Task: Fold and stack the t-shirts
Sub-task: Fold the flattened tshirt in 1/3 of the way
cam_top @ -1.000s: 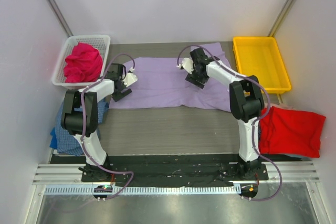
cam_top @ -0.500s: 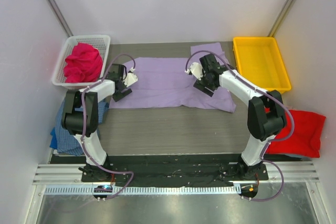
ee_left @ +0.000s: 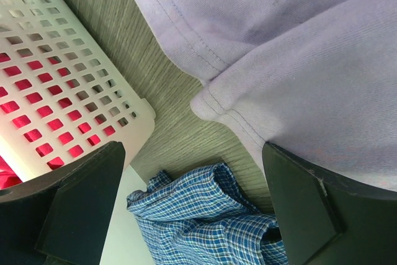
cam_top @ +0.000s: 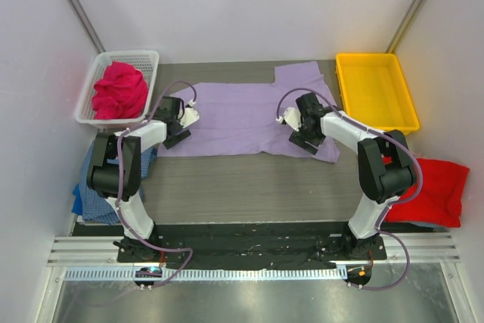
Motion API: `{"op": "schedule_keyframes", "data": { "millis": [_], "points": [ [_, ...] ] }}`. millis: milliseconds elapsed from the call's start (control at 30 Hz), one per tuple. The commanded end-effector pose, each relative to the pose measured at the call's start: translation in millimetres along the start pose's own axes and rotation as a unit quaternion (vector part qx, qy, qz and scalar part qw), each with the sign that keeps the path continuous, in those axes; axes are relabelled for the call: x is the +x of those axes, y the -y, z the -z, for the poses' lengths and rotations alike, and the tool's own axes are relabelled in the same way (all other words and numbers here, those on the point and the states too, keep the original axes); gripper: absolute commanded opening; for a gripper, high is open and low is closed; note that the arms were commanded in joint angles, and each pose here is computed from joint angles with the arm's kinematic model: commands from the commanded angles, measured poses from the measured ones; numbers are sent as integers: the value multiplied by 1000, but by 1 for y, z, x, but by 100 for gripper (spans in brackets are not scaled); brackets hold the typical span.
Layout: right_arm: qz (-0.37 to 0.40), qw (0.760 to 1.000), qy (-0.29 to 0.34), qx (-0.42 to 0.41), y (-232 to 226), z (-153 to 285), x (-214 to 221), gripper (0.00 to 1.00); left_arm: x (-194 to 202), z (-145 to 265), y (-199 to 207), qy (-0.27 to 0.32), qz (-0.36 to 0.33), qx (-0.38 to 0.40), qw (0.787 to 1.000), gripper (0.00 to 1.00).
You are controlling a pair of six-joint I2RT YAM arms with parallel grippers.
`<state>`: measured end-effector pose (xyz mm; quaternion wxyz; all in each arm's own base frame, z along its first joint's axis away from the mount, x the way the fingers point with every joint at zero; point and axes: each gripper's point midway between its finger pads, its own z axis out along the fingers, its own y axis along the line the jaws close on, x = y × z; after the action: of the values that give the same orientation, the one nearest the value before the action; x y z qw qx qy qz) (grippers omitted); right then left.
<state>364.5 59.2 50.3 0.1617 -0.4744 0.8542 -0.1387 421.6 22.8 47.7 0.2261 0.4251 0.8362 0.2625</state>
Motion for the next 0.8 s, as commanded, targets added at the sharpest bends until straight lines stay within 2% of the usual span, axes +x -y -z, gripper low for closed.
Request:
{"op": "schedule_keyframes", "data": {
  "millis": [0, 433, 767],
  "points": [
    [-5, 999, 21, 30, 26, 5, -13, 78, 10, -1, 18, -9, -2, 22, 1000, 99],
    [-22, 999, 19, 44, 60, 2, -5, 78, 19, -7, 33, -17, -3, 32, 999, 100],
    [-36, 999, 6, 33, 67, -27, 7, 77, 27, -5, 39, -26, -7, 36, 999, 100]
  ]
}}
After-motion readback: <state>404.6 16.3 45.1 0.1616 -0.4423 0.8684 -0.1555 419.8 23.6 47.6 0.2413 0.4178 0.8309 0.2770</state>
